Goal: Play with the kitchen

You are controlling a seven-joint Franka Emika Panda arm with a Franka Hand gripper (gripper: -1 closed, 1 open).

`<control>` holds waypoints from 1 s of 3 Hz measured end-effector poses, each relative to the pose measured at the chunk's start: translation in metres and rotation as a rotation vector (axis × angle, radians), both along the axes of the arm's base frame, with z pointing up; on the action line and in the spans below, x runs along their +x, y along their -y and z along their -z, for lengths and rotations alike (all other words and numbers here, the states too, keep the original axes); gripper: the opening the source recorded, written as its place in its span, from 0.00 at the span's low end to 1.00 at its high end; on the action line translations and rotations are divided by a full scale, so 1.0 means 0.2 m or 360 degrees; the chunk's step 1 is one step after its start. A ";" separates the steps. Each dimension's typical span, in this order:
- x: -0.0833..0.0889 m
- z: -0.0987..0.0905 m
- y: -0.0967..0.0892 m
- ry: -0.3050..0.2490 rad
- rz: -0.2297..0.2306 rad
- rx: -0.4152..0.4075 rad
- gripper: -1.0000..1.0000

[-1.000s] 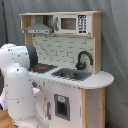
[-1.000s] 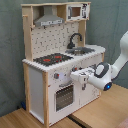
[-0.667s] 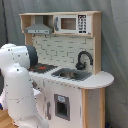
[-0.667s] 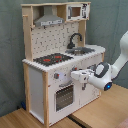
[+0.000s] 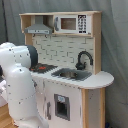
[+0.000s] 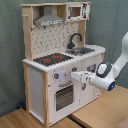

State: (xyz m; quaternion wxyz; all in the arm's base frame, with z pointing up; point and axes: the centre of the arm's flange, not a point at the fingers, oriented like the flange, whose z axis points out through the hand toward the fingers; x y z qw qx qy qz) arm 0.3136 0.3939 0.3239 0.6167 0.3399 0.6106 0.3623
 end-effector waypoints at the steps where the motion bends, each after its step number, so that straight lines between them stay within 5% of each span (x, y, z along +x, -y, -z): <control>1: -0.15 -0.12 -0.19 0.0005 -0.0116 0.0039 1.00; 3: -0.16 -0.10 -0.17 0.0057 -0.0067 0.0352 1.00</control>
